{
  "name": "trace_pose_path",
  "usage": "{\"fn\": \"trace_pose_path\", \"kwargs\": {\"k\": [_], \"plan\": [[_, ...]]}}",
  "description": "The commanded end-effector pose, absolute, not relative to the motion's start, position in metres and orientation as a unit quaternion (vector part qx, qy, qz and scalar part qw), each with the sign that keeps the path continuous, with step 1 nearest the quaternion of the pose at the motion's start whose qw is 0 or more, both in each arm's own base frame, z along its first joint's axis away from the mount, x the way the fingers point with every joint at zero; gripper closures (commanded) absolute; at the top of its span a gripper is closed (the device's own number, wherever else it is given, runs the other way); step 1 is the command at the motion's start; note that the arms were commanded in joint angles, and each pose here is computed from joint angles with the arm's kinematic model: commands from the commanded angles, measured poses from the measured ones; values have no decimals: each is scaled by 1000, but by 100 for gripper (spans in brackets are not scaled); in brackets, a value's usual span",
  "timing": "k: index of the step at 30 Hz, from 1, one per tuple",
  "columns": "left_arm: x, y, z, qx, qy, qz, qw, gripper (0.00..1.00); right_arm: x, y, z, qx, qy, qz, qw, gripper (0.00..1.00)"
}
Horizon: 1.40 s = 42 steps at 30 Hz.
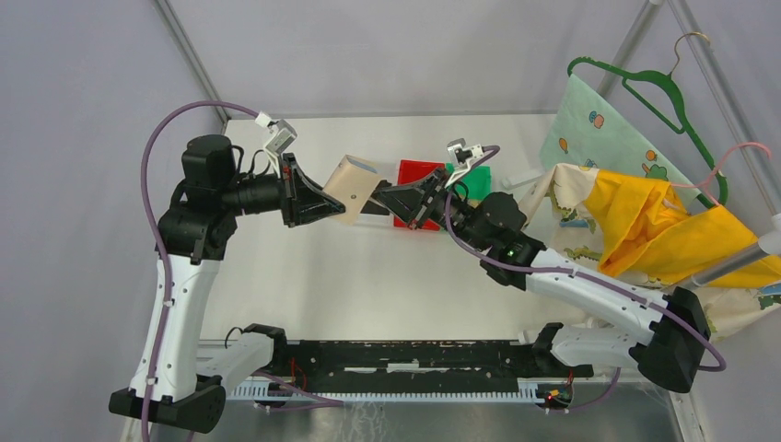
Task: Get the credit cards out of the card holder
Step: Open the card holder.
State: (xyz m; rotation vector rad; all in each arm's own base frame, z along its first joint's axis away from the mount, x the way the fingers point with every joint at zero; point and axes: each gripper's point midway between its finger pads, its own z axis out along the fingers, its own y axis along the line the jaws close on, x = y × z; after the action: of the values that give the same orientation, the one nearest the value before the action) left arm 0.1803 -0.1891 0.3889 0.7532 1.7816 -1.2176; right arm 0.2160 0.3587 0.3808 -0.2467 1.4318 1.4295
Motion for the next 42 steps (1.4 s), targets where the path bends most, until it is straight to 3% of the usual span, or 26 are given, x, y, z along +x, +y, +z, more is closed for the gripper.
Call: {"fn": "trace_pose_path", "kwargs": {"k": [1, 8, 11, 12, 27, 29, 30, 33, 42], "plan": [[172, -187, 413, 339, 673, -462, 468, 92, 197, 351, 410, -127, 562, 626, 526, 100], [180, -187, 411, 337, 675, -457, 471, 96, 178, 362, 423, -191, 560, 638, 493, 98], [175, -188, 415, 352, 667, -461, 468, 97, 177, 366, 417, -219, 573, 633, 472, 76], [170, -189, 417, 358, 662, -467, 465, 96, 178, 367, 414, -223, 580, 629, 467, 75], [155, -192, 427, 372, 644, -495, 449, 97, 204, 351, 416, -256, 609, 577, 480, 78], [153, -193, 427, 374, 642, -499, 446, 97, 200, 355, 421, -277, 597, 584, 476, 74], [151, -193, 428, 376, 641, -500, 445, 97, 196, 358, 424, -291, 589, 590, 469, 67], [147, -193, 430, 382, 637, -502, 443, 97, 190, 367, 427, -331, 578, 598, 446, 62], [139, -192, 434, 392, 628, -506, 443, 97, 178, 367, 423, -390, 575, 585, 418, 70]]}}
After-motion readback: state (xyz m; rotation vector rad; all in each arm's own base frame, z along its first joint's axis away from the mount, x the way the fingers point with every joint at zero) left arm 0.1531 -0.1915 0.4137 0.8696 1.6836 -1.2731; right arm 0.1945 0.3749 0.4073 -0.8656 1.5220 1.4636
